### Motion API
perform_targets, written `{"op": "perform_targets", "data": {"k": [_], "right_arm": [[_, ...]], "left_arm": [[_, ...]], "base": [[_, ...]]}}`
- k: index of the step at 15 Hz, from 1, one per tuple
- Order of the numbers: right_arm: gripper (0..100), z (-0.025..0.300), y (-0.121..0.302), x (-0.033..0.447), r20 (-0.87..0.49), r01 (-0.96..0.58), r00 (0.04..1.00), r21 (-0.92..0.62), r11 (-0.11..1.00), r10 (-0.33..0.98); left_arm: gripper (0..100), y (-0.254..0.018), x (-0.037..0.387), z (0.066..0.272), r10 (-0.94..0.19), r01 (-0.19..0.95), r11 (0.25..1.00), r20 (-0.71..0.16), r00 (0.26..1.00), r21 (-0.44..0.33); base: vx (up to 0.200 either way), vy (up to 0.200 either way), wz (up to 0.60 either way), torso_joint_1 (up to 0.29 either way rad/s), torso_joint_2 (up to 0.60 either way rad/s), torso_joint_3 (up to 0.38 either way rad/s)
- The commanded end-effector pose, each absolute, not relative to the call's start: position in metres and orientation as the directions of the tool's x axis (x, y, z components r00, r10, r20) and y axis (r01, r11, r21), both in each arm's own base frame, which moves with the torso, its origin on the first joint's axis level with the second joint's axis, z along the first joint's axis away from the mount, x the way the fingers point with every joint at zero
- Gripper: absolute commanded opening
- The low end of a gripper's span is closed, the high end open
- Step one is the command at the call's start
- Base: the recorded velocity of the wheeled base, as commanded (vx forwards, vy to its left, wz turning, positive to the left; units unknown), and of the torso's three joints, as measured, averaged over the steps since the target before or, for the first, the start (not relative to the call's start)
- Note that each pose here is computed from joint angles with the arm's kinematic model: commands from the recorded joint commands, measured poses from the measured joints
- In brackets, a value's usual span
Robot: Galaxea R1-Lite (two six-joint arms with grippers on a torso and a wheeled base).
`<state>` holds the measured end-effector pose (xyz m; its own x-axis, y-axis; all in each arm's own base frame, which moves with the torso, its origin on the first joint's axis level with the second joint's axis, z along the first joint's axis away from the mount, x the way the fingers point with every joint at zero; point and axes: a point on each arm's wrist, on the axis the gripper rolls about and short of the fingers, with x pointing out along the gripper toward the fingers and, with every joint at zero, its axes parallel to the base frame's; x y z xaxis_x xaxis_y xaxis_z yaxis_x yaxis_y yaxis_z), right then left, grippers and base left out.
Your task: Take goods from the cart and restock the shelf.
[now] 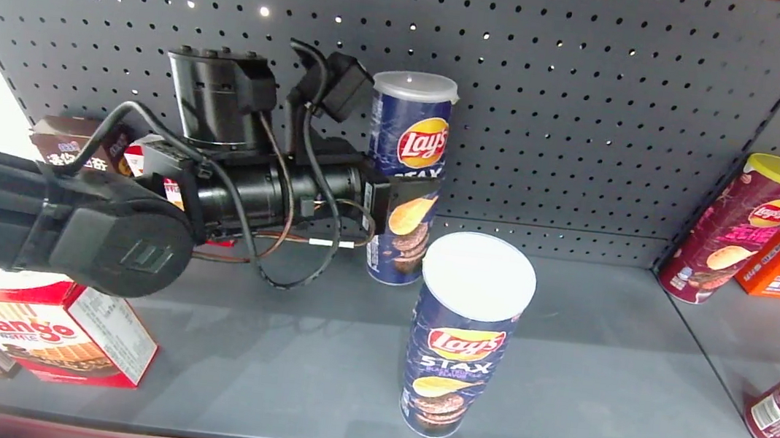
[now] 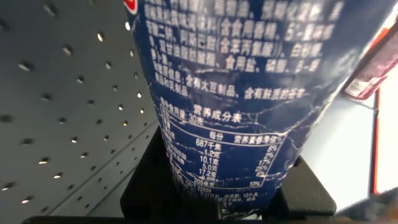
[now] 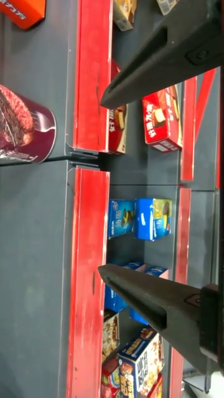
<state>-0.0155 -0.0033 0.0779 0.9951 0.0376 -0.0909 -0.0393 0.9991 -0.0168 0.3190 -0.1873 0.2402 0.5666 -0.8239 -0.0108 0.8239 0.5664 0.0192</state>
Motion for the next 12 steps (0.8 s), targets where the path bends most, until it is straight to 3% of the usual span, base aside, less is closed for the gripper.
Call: {"op": "perform_targets", "data": {"k": [1, 12], "right_arm": [[100, 0.078, -0.003, -0.015, -0.095, -0.040, 0.995, -0.017, 0.999, 0.038], [100, 0.078, -0.003, -0.015, -0.095, -0.040, 0.995, -0.017, 0.999, 0.038]], "left_arm": [[0, -0.198, 0.337, 0.221, -0.824, 0.825, 0.565, -0.045, 0.565, 0.006], [0, -0.213, 0.371, 0.199, -0.821, 0.818, 0.569, -0.001, 0.571, 0.084]], "base": [[0.000, 0.000, 0.00, 0.000, 0.00, 0.000], [0.000, 0.000, 0.00, 0.000, 0.00, 0.000]]}}
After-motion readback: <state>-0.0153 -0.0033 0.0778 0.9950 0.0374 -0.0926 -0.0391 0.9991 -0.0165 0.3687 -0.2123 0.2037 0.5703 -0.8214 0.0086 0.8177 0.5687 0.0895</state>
